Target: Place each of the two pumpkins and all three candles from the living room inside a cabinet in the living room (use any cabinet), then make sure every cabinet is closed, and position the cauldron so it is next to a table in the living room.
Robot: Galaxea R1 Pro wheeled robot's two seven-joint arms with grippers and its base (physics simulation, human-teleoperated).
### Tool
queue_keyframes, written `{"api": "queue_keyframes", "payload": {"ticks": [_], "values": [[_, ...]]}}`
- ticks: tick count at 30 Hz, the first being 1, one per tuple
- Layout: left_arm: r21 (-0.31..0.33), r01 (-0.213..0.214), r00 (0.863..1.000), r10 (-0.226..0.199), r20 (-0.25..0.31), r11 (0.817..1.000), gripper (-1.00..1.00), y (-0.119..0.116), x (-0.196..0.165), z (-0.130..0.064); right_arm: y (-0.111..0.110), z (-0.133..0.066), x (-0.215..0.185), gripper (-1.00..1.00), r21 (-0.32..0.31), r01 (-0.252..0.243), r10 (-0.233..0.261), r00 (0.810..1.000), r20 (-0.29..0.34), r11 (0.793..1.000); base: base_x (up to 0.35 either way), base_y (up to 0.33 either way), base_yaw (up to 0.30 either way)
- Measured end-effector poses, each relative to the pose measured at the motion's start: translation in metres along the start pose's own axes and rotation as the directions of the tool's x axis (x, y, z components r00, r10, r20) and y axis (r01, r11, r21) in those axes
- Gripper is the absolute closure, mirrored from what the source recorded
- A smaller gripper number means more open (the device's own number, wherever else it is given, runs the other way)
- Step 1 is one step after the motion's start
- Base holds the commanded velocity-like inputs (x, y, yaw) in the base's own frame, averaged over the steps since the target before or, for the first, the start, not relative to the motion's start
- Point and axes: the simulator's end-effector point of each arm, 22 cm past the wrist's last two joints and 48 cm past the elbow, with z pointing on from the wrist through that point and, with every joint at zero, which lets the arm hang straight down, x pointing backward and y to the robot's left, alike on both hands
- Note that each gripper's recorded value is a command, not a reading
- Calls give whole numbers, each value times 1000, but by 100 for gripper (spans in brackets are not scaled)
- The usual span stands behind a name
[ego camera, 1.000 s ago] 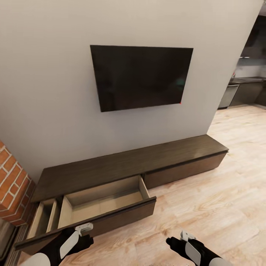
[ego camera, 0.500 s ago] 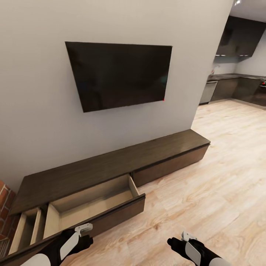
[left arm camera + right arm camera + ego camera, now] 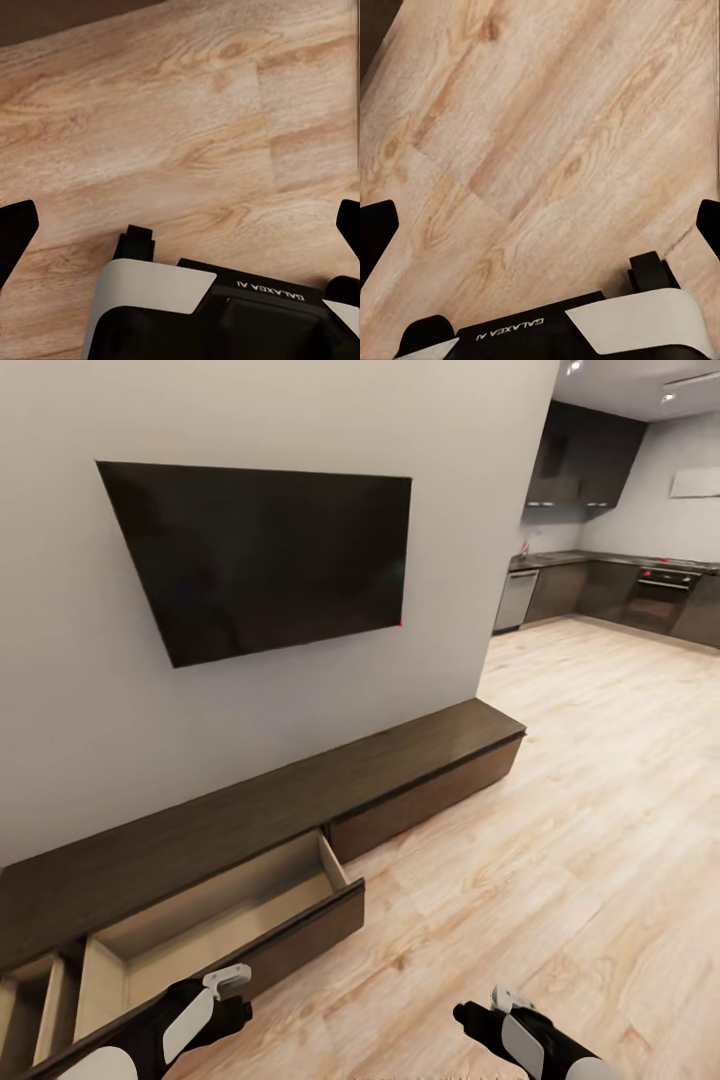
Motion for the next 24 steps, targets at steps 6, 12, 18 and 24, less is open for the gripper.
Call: {"api": "queue_keyframes", "payload": {"ticks": [6,12,18,24], "values": [[-1,0,1000,0,-5,1000,-100,0,2,2,0,1,1,-100,1,-1,1,1000,3,1000,0,0,-250],[-3,0,1000,0,-10,1000,-100,1,4,3,-1,3,2,-100,4,0,0,1000,0,1000,0,0,-250],[-4,0,1000,0,-15,1000,-100,2,6,5,-2,4,4,-100,5,0,0,1000,-5,1000,0,0,-248],[-6,0,1000,0,-21,1000,-100,2,8,7,-3,6,7,-100,7,-1,1,1000,-10,1000,0,0,-236]]}}
